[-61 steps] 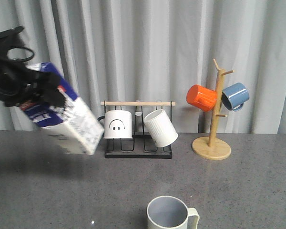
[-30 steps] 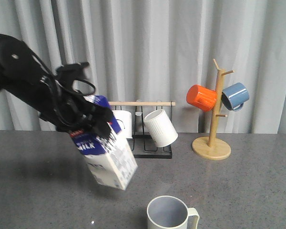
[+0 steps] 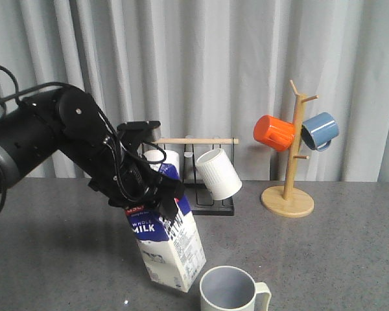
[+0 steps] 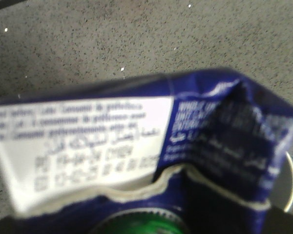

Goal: Place milk next to cup
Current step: 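Carry the carton toward the white mug and lower it beside the mug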

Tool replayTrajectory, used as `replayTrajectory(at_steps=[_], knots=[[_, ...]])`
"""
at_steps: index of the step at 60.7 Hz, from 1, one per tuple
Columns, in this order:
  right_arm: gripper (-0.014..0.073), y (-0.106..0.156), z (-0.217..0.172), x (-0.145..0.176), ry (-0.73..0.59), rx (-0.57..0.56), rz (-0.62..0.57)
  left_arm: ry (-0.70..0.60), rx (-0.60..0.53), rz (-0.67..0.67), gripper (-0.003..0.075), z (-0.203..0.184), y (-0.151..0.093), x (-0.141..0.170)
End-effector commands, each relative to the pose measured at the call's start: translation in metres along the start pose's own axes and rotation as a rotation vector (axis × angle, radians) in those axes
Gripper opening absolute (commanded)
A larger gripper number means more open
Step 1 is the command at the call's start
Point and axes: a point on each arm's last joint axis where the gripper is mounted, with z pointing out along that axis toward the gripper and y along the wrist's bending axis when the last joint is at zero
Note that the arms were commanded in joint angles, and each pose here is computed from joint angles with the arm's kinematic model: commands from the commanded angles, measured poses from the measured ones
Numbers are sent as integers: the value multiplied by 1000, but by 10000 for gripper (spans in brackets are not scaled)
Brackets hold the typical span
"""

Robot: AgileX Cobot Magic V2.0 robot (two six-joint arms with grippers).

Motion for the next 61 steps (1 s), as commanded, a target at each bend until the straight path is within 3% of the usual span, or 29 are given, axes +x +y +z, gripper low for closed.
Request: replayTrajectory(at_steps=[1,13,34,61], knots=[[-5,0,-4,-12,-78,7,3,-67,20,6,50,-22,-11,-2],[-5,0,-4,-12,-78,7,3,6,18,-15,52,-4,-6,8],[-5,0,-4,-12,-78,7,3,1,21,-4,83,-6,-6,8],[-5,0,-4,-12,-78,7,3,1,22,-5,288,-6,-6,8]])
